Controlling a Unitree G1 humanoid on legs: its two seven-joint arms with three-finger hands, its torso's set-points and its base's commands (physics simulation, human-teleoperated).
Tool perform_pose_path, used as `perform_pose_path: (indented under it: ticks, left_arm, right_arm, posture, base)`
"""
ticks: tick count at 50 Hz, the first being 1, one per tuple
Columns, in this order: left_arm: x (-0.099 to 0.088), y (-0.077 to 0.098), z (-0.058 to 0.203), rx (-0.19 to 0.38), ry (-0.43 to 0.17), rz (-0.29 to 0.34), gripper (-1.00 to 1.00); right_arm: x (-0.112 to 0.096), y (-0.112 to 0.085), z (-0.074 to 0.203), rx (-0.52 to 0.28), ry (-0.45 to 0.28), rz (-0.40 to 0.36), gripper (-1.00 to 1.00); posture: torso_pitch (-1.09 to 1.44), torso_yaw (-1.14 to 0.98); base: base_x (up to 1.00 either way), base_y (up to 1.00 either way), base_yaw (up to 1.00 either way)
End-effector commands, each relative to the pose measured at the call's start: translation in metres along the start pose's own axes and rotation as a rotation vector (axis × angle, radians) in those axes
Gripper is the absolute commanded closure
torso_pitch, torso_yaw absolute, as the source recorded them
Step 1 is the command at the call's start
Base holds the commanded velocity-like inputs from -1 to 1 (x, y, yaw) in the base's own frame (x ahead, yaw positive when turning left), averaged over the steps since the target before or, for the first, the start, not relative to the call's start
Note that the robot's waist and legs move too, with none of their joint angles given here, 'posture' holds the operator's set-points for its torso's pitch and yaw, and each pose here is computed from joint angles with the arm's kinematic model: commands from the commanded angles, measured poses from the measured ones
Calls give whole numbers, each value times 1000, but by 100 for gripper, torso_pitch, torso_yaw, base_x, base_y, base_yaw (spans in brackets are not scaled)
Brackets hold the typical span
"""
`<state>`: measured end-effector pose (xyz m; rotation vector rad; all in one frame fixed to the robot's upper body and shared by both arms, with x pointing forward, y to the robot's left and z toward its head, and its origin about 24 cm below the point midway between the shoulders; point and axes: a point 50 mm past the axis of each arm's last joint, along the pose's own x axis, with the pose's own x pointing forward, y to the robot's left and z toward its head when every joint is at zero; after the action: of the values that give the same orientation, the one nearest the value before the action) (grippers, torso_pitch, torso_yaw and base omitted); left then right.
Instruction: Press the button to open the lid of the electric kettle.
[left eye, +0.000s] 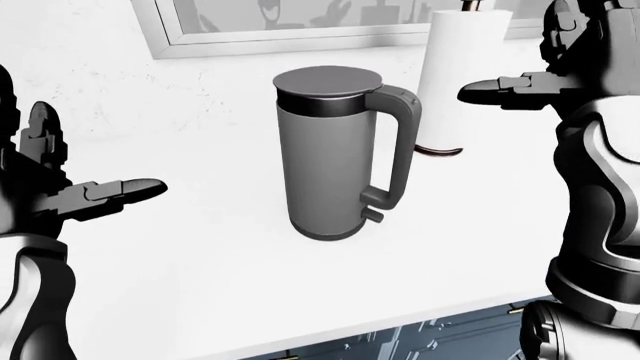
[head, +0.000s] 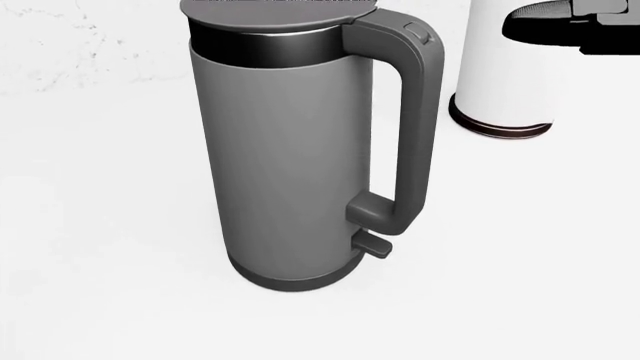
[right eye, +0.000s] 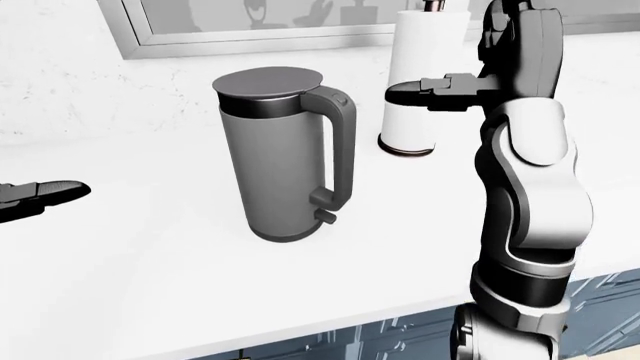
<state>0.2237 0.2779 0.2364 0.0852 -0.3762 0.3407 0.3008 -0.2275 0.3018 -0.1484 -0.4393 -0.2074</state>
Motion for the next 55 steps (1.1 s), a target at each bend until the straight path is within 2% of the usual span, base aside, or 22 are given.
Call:
perform_pose_path:
  ticks: [1, 24, 37, 55]
  left_arm:
    - [1, -1, 14, 8, -75, -2, -100]
    - [0, 0, 14, 4, -75, -2, -100]
    - [0, 0, 15, 4, -77, 0, -100]
    - [-1, 0, 14, 3, -76, -2, -100]
  right_arm:
    - [2, -1, 18, -4, -81, -13, -100]
    - [9, 21, 26, -14, -96, 15, -100]
    - [5, 31, 32, -4, -97, 59, -100]
    - [10, 57, 32, 4, -102, 114, -100]
  posture:
    - [-27, 0]
    - [-27, 0]
    - [-27, 0]
    - [-27, 0]
  base:
    - [0, 0, 0]
    - [0, 0, 0]
    - [0, 0, 0]
    - [0, 0, 0]
